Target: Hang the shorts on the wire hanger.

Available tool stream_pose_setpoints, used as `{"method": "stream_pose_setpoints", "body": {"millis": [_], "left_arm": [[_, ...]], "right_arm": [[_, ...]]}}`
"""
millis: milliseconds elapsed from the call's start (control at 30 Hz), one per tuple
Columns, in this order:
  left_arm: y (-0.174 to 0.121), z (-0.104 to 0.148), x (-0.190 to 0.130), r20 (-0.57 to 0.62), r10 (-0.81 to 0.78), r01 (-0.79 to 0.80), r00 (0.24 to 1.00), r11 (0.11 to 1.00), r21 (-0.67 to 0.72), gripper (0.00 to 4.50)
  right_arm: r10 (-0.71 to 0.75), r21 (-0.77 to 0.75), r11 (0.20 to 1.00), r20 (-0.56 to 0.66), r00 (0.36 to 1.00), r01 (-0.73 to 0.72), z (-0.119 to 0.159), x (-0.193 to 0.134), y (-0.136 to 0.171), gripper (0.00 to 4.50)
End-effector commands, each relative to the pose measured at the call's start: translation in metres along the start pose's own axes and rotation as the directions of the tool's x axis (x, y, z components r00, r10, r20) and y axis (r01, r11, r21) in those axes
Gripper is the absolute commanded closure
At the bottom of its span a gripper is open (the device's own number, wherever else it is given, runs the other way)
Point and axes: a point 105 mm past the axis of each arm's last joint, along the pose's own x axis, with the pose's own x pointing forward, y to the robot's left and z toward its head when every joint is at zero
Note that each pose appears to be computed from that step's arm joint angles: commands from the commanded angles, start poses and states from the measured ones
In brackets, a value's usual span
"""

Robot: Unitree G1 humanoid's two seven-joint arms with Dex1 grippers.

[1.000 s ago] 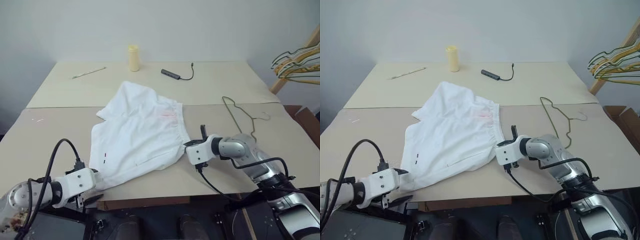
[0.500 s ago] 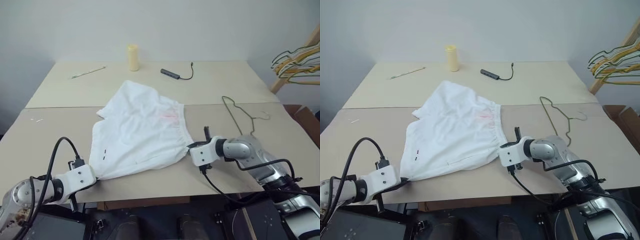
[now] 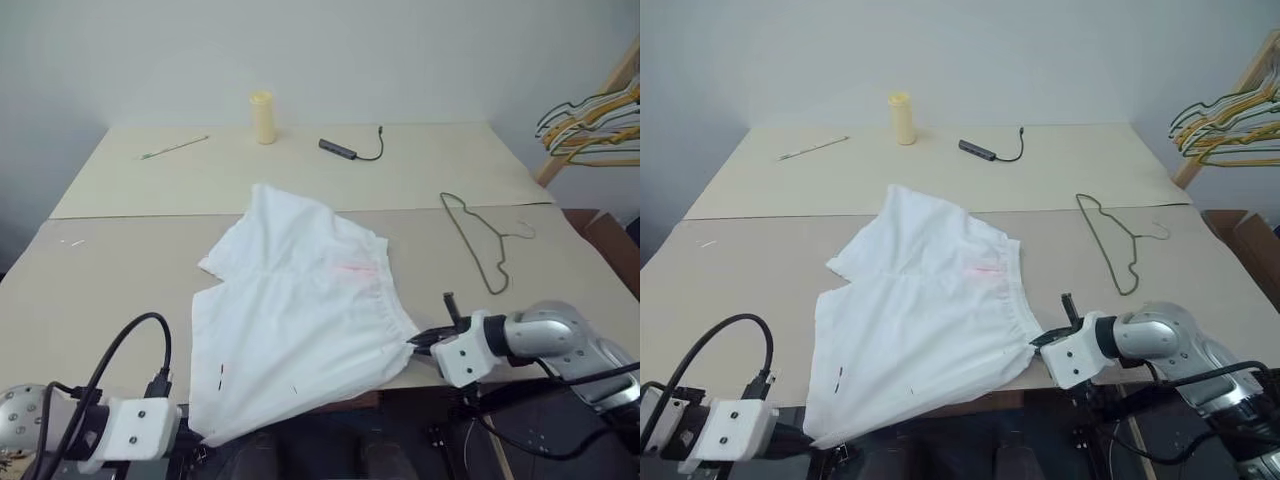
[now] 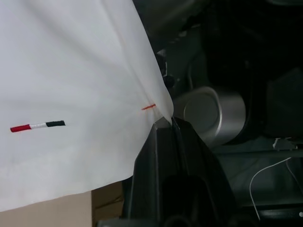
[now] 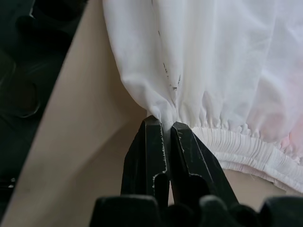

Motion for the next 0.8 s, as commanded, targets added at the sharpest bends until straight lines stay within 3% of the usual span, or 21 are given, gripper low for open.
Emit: {"method": "stream_pose_setpoints", "body": {"millis": [33,133,200,267,300,433,533,600,667,800], "left_arm": [[-0.002,0.008,-0.001,0.03,-0.025,0.024,0.999,1.0,0.019,4.48],[0.003,0.005,-0.006,0.032,0.0,-0.001,0.999,1.0,0.012,3.91],[0.005,0.004,-0.01,0.033,0.01,-0.011,0.999,1.0,0.017,3.3],[0.011,0.004,-0.023,0.051,0.047,-0.048,0.998,0.999,0.012,2.84],[0.014,0.003,-0.031,0.06,0.061,-0.061,0.996,0.998,0.007,2.41],[0.042,0.012,-0.05,0.181,0.2,-0.196,0.963,0.98,-0.042,2.41],[0.073,0.036,-0.058,0.319,0.329,-0.313,0.889,0.944,-0.102,2.41],[0.088,0.055,-0.06,0.406,0.397,-0.356,0.823,0.918,-0.175,2.41],[0.097,0.071,-0.061,0.469,0.432,-0.36,0.771,0.902,-0.238,2.41],[0.101,0.086,-0.061,0.507,0.436,-0.34,0.744,0.899,-0.274,2.41]], "right_arm": [[-0.064,-0.026,0.998,-0.023,0.998,0.063,-0.001,-0.012,-0.012,4.5],[-0.055,0.041,0.998,0.017,0.998,0.054,0.006,-0.017,-0.012,3.64],[-0.048,0.082,0.996,0.032,0.998,0.045,0.009,-0.021,-0.011,2.94],[-0.059,0.208,0.977,0.05,0.997,0.047,0.008,-0.036,-0.016,2.41],[-0.073,0.26,0.964,0.055,0.996,0.056,0.007,-0.045,-0.021,1.95],[-0.273,0.449,0.853,-0.051,0.961,0.267,-0.025,-0.073,-0.054,1.95],[-0.371,0.55,0.689,-0.291,0.882,0.471,-0.072,-0.08,-0.072,1.95],[-0.36,0.598,0.517,-0.497,0.79,0.612,-0.109,-0.081,-0.074,1.95],[-0.318,0.585,0.4,-0.633,0.706,0.705,-0.134,-0.082,-0.07,1.95],[-0.234,0.518,0.295,-0.775,0.587,0.803,-0.165,-0.081,-0.058,1.95]]}}
